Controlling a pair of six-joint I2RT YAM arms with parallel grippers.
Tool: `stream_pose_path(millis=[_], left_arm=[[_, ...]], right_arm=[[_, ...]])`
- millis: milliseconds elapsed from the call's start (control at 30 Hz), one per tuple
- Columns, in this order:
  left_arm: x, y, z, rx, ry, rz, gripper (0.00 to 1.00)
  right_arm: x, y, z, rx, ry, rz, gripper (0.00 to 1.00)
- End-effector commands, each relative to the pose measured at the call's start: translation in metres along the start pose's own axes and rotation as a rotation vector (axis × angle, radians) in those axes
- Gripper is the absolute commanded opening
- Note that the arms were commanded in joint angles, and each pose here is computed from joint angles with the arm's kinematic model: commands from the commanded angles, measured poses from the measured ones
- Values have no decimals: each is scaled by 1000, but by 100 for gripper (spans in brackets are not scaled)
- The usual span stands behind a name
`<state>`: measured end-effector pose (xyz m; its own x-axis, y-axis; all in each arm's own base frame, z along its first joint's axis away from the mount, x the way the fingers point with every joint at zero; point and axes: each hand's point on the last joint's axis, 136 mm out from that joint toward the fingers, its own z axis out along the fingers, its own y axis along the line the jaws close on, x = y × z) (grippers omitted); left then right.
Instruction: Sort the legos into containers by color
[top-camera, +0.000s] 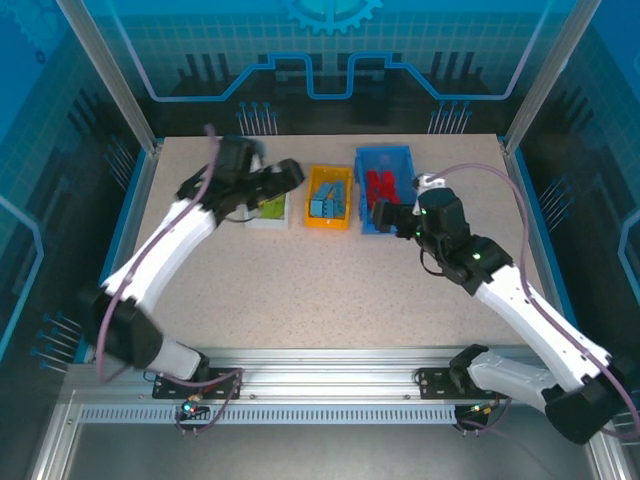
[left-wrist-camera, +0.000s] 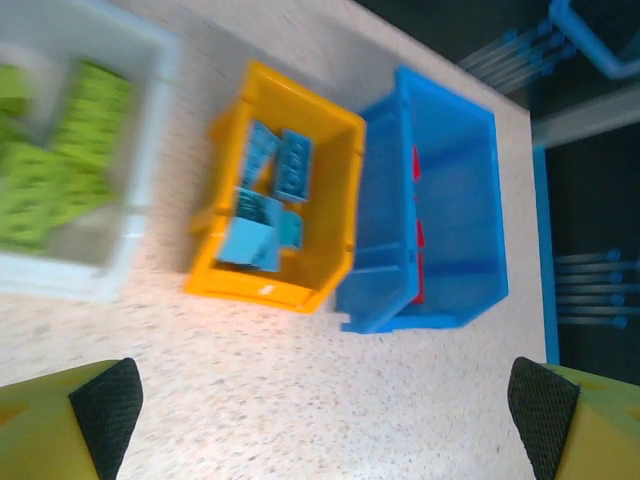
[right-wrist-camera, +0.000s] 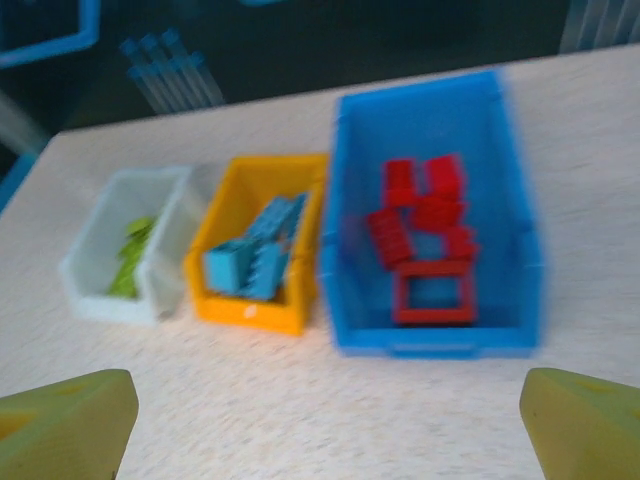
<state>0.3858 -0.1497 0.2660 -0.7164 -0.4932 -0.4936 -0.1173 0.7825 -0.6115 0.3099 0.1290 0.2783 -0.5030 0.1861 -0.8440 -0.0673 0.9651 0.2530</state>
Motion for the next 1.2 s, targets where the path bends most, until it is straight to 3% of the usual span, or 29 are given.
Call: stream_pose_path(millis=[0, 100, 167, 233, 333, 433, 567, 733, 900, 1033, 1167], left_arm=[[-10, 74, -32, -187, -155, -78, 99], [-9, 151, -84, -530, -362, -132, 99], [-8, 182, -109, -645, -493, -86, 99], [-8, 190, -106, -624, -541, 53, 99], [10, 192, -75, -509, -540, 269, 99], [20, 202, -52, -472, -574, 371, 99], [26, 213, -11, -452, -512, 453, 99], [10, 211, 25, -425, -509, 520, 99], [-8, 223, 43, -416, -542, 509, 99], [-2, 234, 41, -352, -610, 481, 99], [2, 231, 42, -324, -593, 494, 99]], right_arm=[[-1, -76, -33, 335, -104, -4, 100], [8, -127, -62, 577, -167, 76, 100], [21, -153, -66, 677, -178, 74, 100], [30, -159, -52, 642, -171, 10, 100], [49, -144, -8, 415, -209, -153, 100], [67, -153, 8, 399, -291, -193, 100], [84, -163, 37, 367, -227, -185, 100], [88, -164, 76, 304, -179, -220, 100], [72, -167, 102, 236, -237, -215, 100], [90, -171, 123, 188, -219, -214, 100], [91, -169, 126, 191, -205, -229, 100]])
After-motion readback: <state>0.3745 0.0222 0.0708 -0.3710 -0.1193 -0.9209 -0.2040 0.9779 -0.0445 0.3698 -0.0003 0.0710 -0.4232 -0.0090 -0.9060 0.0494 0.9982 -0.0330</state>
